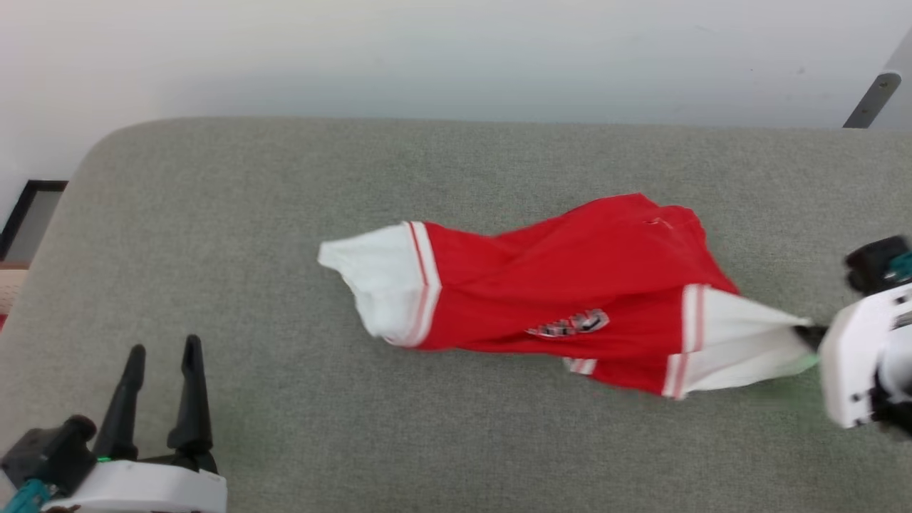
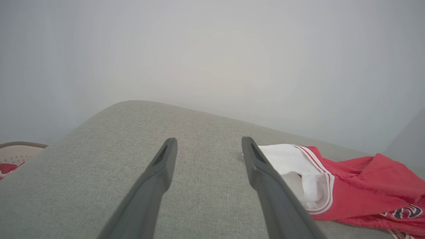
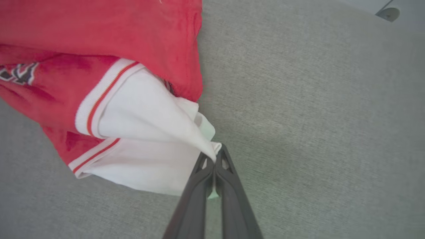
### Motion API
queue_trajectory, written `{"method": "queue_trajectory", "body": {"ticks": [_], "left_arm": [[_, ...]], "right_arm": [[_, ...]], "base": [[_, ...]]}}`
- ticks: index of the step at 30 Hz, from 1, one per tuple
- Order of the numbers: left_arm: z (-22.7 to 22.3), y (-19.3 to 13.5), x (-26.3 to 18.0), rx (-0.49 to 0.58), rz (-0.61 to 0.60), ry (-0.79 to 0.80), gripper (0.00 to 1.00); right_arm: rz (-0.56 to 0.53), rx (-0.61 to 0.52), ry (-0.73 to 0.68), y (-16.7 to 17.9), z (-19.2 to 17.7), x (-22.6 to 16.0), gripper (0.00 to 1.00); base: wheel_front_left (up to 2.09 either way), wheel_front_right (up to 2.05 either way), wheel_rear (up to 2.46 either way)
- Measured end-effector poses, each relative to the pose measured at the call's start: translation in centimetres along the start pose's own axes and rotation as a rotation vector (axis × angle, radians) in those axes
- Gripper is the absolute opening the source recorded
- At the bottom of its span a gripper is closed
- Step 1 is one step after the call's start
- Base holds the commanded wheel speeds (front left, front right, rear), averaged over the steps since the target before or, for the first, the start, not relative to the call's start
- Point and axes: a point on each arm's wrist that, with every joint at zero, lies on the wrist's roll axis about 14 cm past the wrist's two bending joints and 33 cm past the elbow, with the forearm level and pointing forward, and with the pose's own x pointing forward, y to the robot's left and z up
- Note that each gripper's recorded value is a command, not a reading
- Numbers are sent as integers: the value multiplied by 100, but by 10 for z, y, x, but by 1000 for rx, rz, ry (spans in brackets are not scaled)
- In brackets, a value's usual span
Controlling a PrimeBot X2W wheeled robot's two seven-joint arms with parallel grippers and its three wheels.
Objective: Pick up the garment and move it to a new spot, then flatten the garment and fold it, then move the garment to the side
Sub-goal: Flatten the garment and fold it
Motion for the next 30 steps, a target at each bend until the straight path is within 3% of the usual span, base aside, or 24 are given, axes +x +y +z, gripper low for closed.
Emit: {"method": "queue_trajectory", "body": {"ticks": [9,16,17,18,19,24,30], "left_arm": [[-3,1,-10,-10,12,5,100],[-9,-4,-14,-18,3,24,100],[-10,-6,-14,-20,-4,29,100],[-11,-8,-14,-21,-11,31,100],[-12,-10,-13,-21,-18,37,100],[-13,-20,-8,-15,-57,52,100],[-10,-34,0,-3,-118,70,100]], "right_arm": [[-143,14,76,-60,-4,-7,0],[-133,46,157,-54,-36,11,0],[-128,51,154,-52,-38,13,6],[-126,60,151,-51,-39,14,39],[-126,59,148,-51,-39,15,98],[-119,67,117,-51,-37,16,100],[-117,84,-21,-55,-14,6,100]], "base": [[0,0,0],[0,0,0],[0,0,0],[0,0,0],[0,0,0],[0,0,0],[0,0,0]]}}
